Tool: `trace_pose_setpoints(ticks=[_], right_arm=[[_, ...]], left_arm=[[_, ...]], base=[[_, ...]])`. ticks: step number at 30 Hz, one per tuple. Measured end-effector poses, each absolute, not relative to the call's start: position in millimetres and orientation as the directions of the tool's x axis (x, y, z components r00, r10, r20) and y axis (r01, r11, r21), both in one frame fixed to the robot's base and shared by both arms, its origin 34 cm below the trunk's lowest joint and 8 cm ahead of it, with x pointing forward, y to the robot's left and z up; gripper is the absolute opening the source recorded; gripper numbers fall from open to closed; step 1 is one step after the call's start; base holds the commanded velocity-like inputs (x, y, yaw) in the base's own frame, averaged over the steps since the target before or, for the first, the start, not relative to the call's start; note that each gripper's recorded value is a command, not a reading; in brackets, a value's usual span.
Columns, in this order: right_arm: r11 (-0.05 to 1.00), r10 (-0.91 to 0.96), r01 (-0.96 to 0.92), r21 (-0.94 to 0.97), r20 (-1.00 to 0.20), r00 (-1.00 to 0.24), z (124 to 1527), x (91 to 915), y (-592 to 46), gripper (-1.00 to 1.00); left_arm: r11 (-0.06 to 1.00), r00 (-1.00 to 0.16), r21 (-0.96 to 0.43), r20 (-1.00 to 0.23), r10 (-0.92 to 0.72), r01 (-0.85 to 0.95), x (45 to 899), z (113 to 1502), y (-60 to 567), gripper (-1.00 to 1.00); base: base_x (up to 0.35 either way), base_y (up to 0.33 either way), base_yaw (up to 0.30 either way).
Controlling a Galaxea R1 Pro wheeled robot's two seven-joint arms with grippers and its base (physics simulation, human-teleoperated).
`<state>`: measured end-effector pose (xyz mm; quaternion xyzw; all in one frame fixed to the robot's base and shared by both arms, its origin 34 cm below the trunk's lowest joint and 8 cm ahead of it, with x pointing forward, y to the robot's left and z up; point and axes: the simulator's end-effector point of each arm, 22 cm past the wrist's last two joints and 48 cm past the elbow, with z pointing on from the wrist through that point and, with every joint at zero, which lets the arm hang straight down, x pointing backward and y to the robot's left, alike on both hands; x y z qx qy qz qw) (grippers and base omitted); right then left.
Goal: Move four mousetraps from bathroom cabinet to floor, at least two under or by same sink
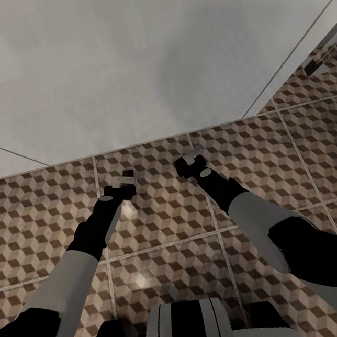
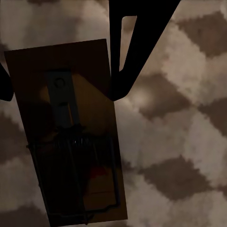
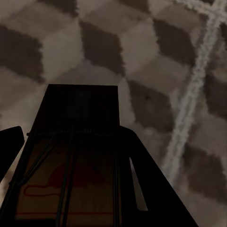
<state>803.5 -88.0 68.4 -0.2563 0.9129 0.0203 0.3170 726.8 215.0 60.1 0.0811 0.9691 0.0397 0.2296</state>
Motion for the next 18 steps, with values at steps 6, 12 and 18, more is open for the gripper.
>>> trace_pose_setpoints(ticks=[6, 12, 18], right_arm=[[0.867, -0.456, -0.481, -0.127, -0.591, -0.665, 69.4, 804.6, -87.5, -1.00], [0.868, -0.455, -0.481, -0.128, -0.595, -0.662, 71.2, 806.7, -87.0, -1.00], [0.868, -0.454, -0.480, -0.128, -0.597, -0.661, 71.9, 807.5, -86.7, -1.00]], left_arm=[[0.984, -0.881, 0.114, -0.440, 0.175, 0.139, 727.2, 60.5, 215.0, -1.00], [0.984, -0.881, 0.114, -0.440, 0.175, 0.139, 727.4, 60.6, 214.9, -1.00], [0.984, -0.881, 0.114, -0.440, 0.175, 0.139, 727.4, 60.6, 214.9, -1.00]], base=[[0.000, 0.000, 0.000], [0.021, 0.000, 0.000], [0.070, 0.000, 0.000]])
